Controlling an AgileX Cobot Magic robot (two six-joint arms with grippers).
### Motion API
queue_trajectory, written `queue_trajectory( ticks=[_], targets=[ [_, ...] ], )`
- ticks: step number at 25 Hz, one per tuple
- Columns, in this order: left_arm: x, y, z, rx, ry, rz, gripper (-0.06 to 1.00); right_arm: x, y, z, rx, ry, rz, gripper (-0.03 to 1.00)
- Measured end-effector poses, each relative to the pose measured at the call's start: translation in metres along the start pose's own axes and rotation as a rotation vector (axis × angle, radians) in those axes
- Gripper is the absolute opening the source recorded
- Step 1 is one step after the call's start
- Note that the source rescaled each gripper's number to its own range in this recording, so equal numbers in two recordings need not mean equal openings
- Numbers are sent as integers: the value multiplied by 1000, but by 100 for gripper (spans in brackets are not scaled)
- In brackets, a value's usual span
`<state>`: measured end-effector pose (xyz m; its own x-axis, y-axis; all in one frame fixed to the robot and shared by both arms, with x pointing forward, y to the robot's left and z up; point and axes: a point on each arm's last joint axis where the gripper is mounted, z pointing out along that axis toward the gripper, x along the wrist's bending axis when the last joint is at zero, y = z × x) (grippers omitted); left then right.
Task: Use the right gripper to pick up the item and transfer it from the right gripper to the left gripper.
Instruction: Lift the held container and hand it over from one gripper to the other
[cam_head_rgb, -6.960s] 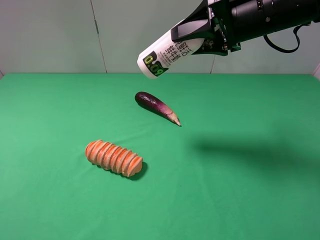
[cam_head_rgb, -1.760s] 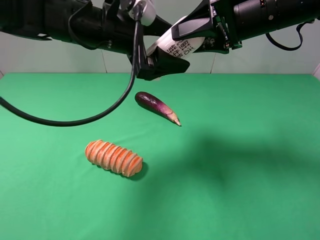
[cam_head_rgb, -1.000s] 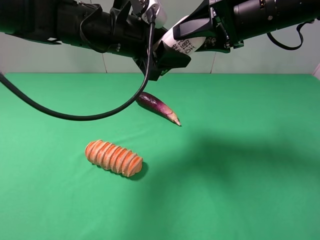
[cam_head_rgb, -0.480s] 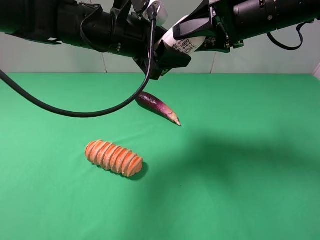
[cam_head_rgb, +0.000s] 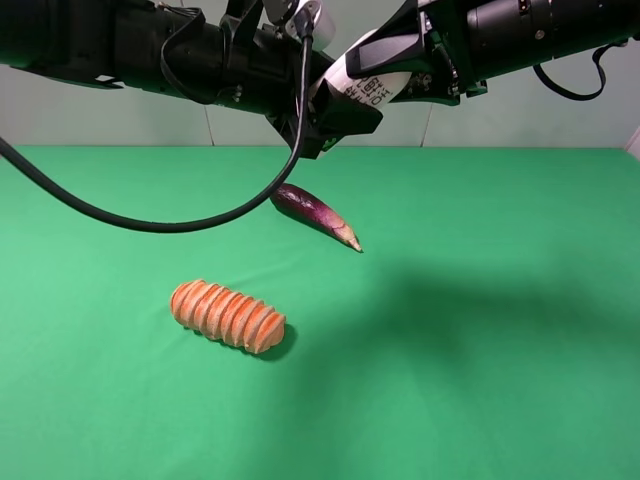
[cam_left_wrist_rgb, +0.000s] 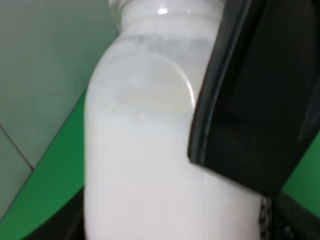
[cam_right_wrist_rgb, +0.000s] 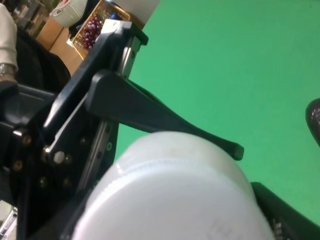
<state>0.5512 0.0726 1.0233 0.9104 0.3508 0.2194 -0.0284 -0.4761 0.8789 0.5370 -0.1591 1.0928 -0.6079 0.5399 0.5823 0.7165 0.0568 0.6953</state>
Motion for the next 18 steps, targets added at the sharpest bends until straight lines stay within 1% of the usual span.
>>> queue_trajectory(
  ticks=[1, 2, 3, 4, 7, 8, 9, 10, 11, 12, 14, 18],
  targets=[
    [0, 0, 0, 0, 0, -3, 1, 0, 0, 0, 0, 0, 6, 3],
    [0, 0, 0, 0, 0, -3, 1, 0, 0, 0, -4, 2, 17, 8],
    [0, 0, 0, -1, 0, -4, 1, 0, 1, 0, -8, 5, 26, 17],
    [0, 0, 0, -1, 2, -5, 1, 1, 1, 0, -9, 7, 28, 24],
    [0, 0, 0, -1, 3, -8, 1, 1, 1, 0, -13, 11, 36, 31],
    [0, 0, 0, -1, 4, -8, 1, 1, 1, 0, -14, 14, 42, 38],
    [1, 0, 0, 1, 6, -10, 1, 1, 2, 0, -17, 16, 51, 49],
    [1, -1, 1, 5, 8, -11, 1, 2, 2, 0, -22, 20, 63, 67],
    [1, -2, 1, 8, 10, -13, 1, 2, 2, -1, -24, 20, 67, 81],
    [1, -3, 2, 11, 13, -13, 1, 3, 3, -1, -27, 20, 72, 89],
    [2, -3, 2, 14, 17, -13, 1, 3, 3, -1, -29, 22, 76, 96],
    [2, -3, 2, 15, 18, -12, 1, 3, 3, -1, -30, 23, 80, 100]
  ],
)
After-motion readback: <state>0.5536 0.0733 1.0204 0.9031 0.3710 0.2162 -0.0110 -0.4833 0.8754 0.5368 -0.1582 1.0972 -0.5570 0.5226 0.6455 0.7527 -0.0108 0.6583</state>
